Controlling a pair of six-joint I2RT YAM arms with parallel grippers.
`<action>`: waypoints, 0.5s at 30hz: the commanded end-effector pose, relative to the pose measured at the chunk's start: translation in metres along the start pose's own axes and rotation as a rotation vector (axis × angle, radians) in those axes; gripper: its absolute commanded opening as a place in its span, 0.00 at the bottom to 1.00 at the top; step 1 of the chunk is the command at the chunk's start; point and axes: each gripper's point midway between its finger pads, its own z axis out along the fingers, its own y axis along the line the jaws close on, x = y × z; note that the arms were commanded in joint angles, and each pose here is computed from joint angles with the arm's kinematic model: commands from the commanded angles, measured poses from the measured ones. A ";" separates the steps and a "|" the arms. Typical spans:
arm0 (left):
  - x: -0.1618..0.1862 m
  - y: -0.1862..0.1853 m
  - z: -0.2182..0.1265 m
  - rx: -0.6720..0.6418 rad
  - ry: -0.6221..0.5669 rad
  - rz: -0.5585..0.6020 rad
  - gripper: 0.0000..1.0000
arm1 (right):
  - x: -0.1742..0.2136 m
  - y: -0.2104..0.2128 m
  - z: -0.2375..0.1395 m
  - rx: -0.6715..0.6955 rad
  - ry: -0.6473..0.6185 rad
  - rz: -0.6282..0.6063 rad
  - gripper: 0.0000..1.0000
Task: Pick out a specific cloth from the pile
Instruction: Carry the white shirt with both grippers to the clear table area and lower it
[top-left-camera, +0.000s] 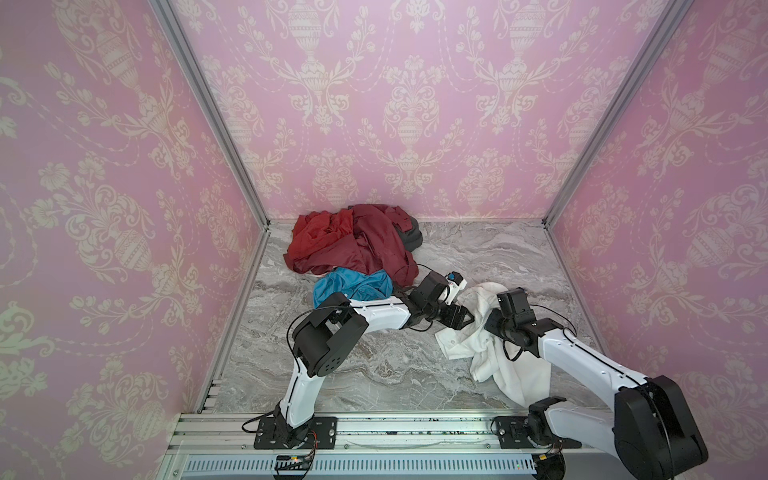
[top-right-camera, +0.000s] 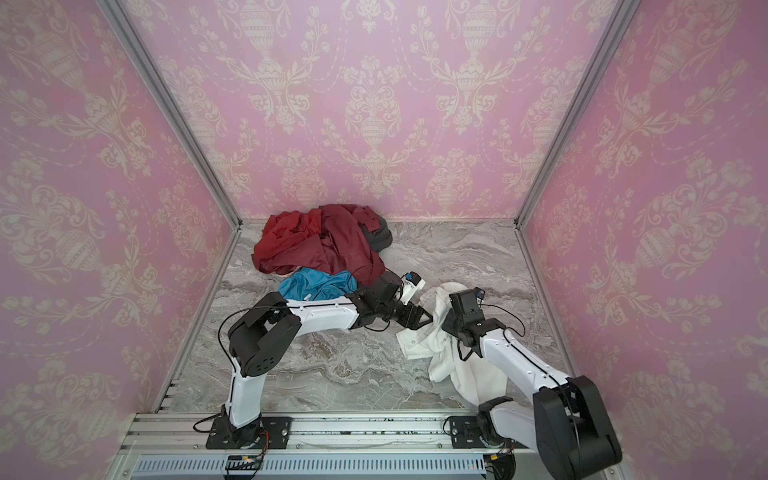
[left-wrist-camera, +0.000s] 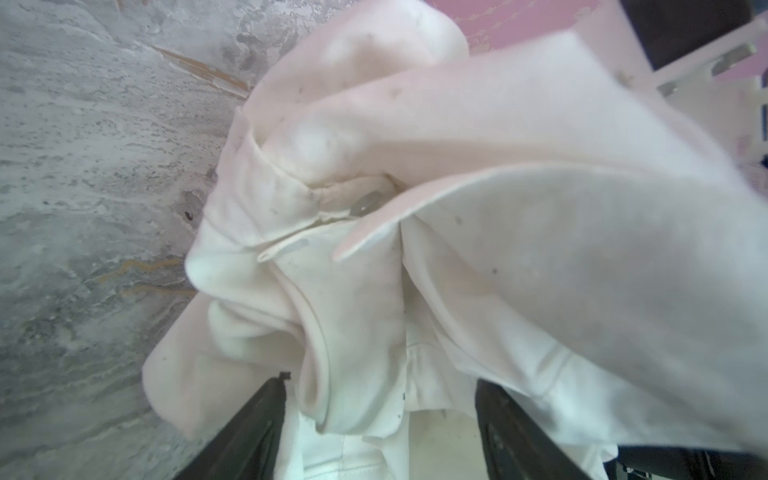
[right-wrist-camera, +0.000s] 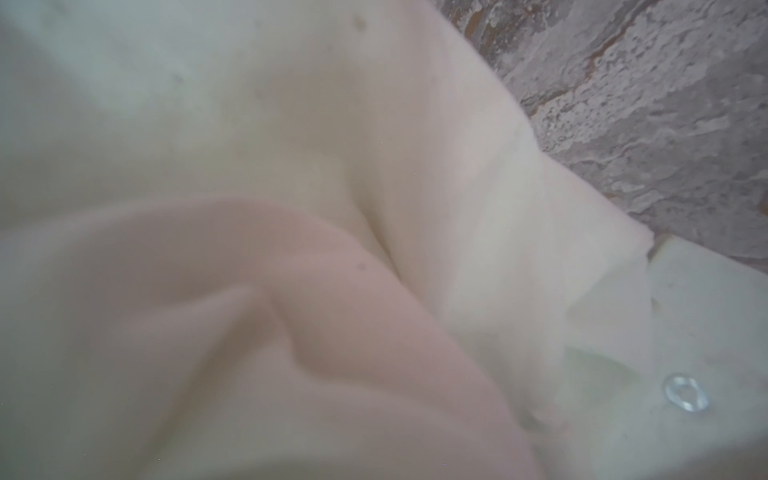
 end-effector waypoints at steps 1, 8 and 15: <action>-0.009 -0.001 -0.011 -0.002 -0.041 0.044 0.73 | -0.005 -0.003 0.008 0.018 -0.003 -0.011 0.04; -0.005 -0.001 -0.001 0.023 -0.040 0.011 0.72 | -0.025 -0.016 0.022 0.054 -0.003 0.055 0.13; -0.024 -0.015 -0.012 0.043 -0.086 0.032 0.73 | -0.048 -0.039 0.031 0.082 -0.009 0.148 0.20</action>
